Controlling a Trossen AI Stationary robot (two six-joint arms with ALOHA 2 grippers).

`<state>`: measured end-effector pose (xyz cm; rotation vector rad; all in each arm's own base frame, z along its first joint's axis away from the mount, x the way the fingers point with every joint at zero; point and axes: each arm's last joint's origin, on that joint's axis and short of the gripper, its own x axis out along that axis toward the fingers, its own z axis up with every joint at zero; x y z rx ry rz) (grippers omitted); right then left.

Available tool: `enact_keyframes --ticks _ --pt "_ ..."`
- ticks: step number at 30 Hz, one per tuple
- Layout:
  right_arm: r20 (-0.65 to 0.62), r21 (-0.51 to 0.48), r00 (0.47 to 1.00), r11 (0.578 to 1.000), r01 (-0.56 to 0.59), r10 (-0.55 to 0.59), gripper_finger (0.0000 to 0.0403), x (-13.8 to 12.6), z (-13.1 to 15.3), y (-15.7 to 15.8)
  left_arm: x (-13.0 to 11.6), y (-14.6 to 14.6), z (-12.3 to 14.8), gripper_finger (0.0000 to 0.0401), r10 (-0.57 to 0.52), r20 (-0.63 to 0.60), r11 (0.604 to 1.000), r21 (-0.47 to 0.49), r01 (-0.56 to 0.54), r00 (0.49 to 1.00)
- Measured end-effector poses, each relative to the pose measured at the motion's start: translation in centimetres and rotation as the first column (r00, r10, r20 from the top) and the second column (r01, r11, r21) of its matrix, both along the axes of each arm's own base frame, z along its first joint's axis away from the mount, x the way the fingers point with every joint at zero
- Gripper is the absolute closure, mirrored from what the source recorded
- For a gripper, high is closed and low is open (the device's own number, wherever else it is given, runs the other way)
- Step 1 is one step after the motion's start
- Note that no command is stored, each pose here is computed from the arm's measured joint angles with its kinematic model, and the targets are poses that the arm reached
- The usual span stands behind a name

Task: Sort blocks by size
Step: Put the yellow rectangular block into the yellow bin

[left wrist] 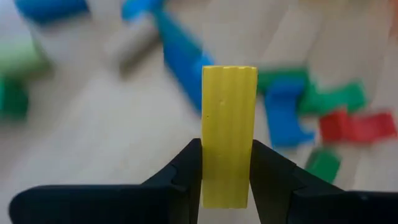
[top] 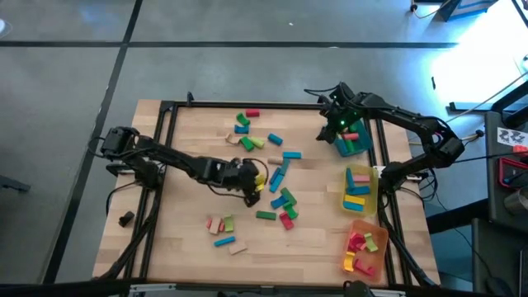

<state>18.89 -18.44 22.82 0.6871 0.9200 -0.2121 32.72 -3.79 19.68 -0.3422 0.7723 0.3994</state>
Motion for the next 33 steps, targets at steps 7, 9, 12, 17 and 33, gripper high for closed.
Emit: enact_keyframes --ticks 7,9,12,17,33 --pt "0.119 0.151 0.993 0.988 -0.025 0.006 0.0203 1.8 0.5 1.3 1.8 2.4 1.8 0.0307 -0.037 0.204 0.992 0.128 0.011 0.978" --pt "0.13 0.143 0.99 0.988 -0.065 0.047 0.0203 2.8 0.6 2.3 2.0 3.0 2.1 0.0306 -0.04 0.222 0.989 0.151 0.006 0.974" --pt "0.149 0.1 0.983 0.988 -0.12 0.104 0.0203 4.5 0.8 3.9 2.0 4.0 2.1 0.0304 -0.016 0.221 0.988 0.154 -0.018 0.975" --pt "0.192 0.051 0.974 0.989 -0.136 0.124 0.0203 7.1 1.4 6.5 1.8 4.8 1.8 0.0303 0.012 0.206 0.988 0.148 -0.044 0.978" --pt "0.337 -0.046 0.941 0.999 -0.009 0.024 0.0203 11.1 3.1 11.9 1.9 4.5 1.9 0.0301 0.02 0.227 0.99 0.129 -0.051 0.974"
